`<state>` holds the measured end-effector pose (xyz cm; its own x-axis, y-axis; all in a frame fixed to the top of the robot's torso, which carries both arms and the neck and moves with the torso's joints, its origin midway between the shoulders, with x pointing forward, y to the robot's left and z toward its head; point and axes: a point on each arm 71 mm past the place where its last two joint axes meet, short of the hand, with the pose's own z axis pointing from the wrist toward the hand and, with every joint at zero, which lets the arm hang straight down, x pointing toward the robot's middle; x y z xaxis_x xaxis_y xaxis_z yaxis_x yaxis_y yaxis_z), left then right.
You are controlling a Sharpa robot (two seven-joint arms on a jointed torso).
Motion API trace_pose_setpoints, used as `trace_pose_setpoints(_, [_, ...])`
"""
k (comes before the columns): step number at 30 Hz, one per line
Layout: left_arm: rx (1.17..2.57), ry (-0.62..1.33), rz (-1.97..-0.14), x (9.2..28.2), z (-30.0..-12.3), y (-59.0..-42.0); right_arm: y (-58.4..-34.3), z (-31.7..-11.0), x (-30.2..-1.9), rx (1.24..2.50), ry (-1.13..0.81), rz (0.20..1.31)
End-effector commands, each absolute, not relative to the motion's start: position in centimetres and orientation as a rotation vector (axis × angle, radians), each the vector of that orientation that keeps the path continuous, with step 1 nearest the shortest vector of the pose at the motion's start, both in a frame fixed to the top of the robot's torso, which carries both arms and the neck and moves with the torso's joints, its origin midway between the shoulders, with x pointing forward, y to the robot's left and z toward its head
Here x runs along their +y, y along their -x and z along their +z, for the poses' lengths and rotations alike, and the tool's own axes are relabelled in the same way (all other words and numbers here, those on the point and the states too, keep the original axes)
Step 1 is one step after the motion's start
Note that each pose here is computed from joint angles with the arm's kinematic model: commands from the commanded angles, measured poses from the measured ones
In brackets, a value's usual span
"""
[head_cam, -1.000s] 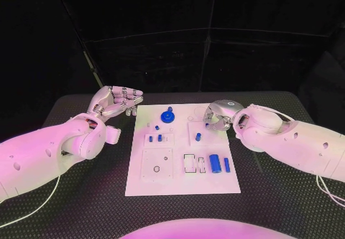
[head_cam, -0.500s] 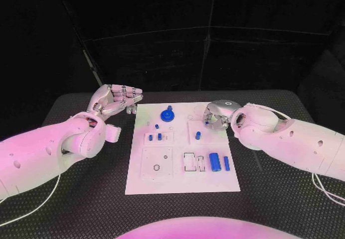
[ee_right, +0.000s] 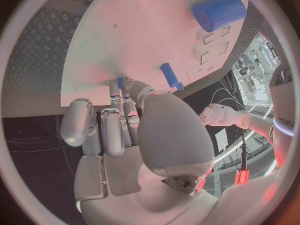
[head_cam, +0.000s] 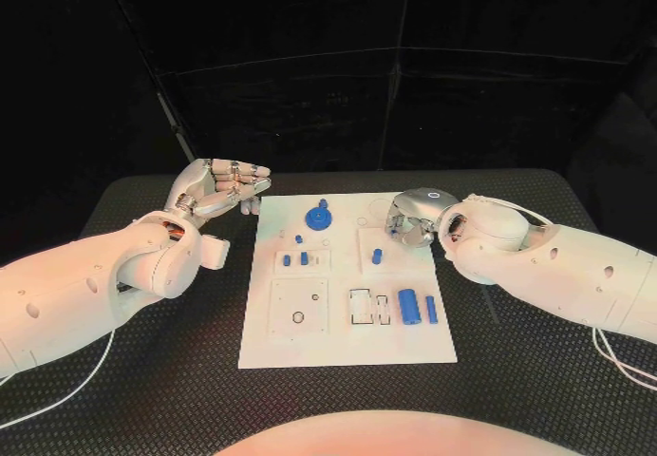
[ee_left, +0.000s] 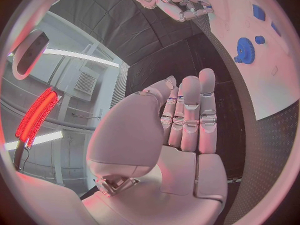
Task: Assemble the parts on the task board
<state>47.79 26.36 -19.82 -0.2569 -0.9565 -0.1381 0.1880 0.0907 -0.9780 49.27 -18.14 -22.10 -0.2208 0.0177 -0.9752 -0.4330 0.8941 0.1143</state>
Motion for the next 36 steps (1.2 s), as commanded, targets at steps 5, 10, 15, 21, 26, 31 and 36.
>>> trace_pose_setpoints(5, [1.331, 0.863, -1.396, 26.5, -19.9, -47.8, -48.6, -21.4, -18.4, 1.685, 0.31, 0.425])
trace_pose_setpoints(10, [1.334, 0.866, -1.391, 26.6, -20.0, -47.9, -47.8, -20.5, -18.4, 1.637, 0.302, 0.463])
trace_pose_setpoints(15, [1.336, 0.868, -1.39, 26.6, -20.1, -48.0, -46.6, -19.4, -17.5, 1.597, 0.295, 0.538])
trace_pose_setpoints(21, [1.339, 0.869, -1.393, 26.5, -20.1, -48.0, -45.1, -18.3, -15.8, 1.563, 0.291, 0.64])
trace_pose_setpoints(26, [1.342, 0.869, -1.397, 26.3, -20.1, -47.9, -44.1, -17.7, -13.7, 1.552, 0.296, 0.736])
trace_pose_setpoints(31, [1.347, 0.867, -1.411, 25.8, -20.1, -47.9, -43.4, -17.5, -11.0, 1.551, 0.325, 0.833])
trace_pose_setpoints(36, [1.352, 0.867, -1.421, 25.4, -20.1, -47.9, -43.0, -18.4, -9.3, 1.575, 0.343, 0.877])
